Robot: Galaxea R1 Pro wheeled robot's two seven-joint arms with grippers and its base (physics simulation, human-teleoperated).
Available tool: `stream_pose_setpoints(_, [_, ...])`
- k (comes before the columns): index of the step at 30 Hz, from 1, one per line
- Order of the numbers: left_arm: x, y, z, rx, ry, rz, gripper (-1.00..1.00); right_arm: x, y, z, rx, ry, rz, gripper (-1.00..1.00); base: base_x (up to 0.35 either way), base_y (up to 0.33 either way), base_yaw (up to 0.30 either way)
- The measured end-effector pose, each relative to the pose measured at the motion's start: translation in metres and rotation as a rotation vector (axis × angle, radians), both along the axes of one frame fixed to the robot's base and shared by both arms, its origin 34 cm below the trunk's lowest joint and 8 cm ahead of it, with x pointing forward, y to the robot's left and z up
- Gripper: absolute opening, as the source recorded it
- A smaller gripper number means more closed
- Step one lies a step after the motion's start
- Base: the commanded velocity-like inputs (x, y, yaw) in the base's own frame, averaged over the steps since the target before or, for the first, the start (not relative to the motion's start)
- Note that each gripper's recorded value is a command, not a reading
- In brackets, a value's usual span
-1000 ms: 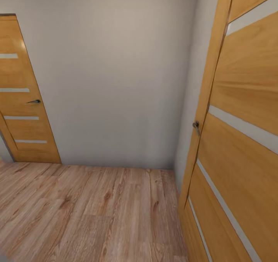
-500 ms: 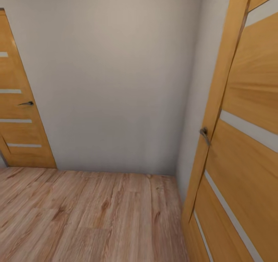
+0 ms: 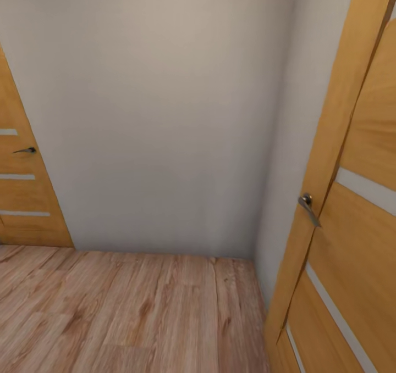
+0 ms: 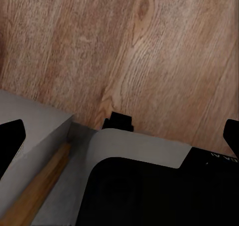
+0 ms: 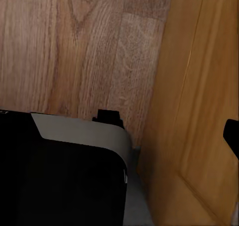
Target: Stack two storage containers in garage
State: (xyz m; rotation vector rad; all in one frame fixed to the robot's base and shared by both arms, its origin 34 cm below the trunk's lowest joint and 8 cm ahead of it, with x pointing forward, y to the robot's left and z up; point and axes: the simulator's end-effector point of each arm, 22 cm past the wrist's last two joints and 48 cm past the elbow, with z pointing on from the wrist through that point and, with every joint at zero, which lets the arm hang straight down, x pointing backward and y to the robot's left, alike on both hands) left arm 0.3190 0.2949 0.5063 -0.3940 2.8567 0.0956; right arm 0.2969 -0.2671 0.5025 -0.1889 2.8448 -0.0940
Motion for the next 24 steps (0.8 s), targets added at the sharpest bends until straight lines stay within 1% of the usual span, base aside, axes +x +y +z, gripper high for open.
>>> stream_pose_setpoints(9, [0.0002, 0.0001, 0.0001, 0.0, -0.001, 0.0, 1.0, 0.0, 0.0023, 0.0, 0.002, 0.0, -0.003, 1.0, 0.322, 0.0, 0.004])
stream_pose_setpoints(12, [0.0002, 0.0002, 0.0001, 0.001, -0.001, 0.0, 1.0, 0.0002, 0.0017, 0.0001, 0.001, -0.001, -0.005, 1.0, 0.322, 0.0, 0.17])
stream_pose_setpoints(18, [0.0002, 0.0002, 0.0001, 0.001, -0.001, 0.0, 1.0, 0.0002, 0.0013, 0.0, 0.0, -0.001, -0.005, 1.0, 0.322, 0.0, 0.243])
stream_pose_setpoints(24, [0.0003, 0.0002, 0.0001, 0.001, -0.001, 0.0, 1.0, 0.0, 0.0016, 0.0, 0.001, 0.0, -0.003, 1.0, 0.322, 0.0, 0.075])
